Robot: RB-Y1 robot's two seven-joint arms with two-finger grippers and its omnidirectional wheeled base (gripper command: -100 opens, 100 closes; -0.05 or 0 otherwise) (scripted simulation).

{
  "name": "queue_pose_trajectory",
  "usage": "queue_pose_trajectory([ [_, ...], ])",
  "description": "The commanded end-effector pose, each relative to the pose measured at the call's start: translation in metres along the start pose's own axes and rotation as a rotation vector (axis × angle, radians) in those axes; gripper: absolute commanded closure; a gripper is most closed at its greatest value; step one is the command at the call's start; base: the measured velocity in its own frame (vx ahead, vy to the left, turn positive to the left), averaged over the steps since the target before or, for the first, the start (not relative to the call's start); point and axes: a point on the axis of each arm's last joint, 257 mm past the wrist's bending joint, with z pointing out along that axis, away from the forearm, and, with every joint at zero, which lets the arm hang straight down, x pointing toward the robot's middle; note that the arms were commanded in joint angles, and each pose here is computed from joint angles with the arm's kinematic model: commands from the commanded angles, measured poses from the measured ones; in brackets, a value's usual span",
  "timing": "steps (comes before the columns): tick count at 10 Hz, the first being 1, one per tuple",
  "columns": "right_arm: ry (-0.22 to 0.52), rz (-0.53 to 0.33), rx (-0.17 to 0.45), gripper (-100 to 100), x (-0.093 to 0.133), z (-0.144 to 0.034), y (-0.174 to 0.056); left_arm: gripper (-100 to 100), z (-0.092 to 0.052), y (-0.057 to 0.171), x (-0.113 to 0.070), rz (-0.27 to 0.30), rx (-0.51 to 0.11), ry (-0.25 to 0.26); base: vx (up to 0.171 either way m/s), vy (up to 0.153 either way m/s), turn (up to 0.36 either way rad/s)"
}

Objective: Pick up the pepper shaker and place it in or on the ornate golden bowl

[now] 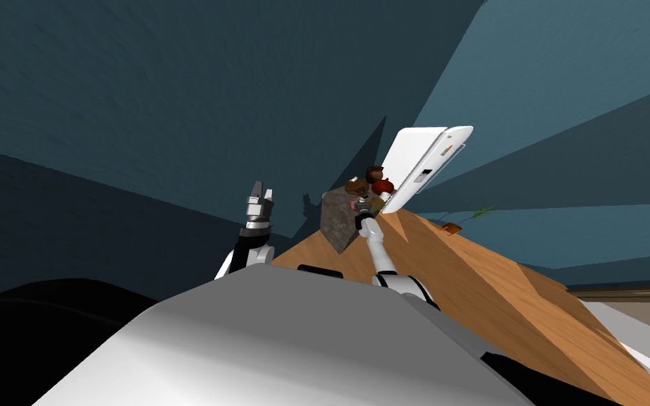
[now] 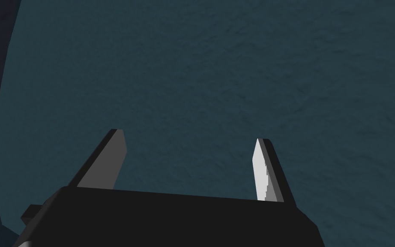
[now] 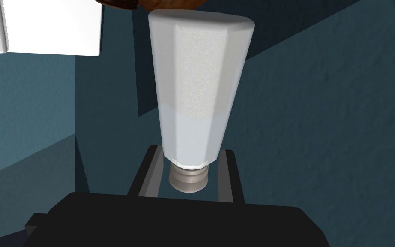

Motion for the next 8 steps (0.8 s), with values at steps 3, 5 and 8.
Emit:
queue_pose_trajectory([
  [3, -0.003, 0.016, 0.030, 100, -0.019, 0.019, -0.008, 0, 0.000, 0.000, 0.000, 0.000, 0.000, 0.000, 0.032, -0.165, -0.057],
  [5, 0.003, 0.023, 0.058, 100, -0.025, 0.027, -0.018, 0, 0.000, 0.000, 0.000, 0.000, 0.000, 0.000, 0.072, -0.150, -0.032],
  [8, 0.028, 0.042, 0.122, 100, -0.030, 0.038, -0.038, 0, 0.000, 0.000, 0.000, 0.000, 0.000, 0.000, 0.125, -0.152, -0.021],
])
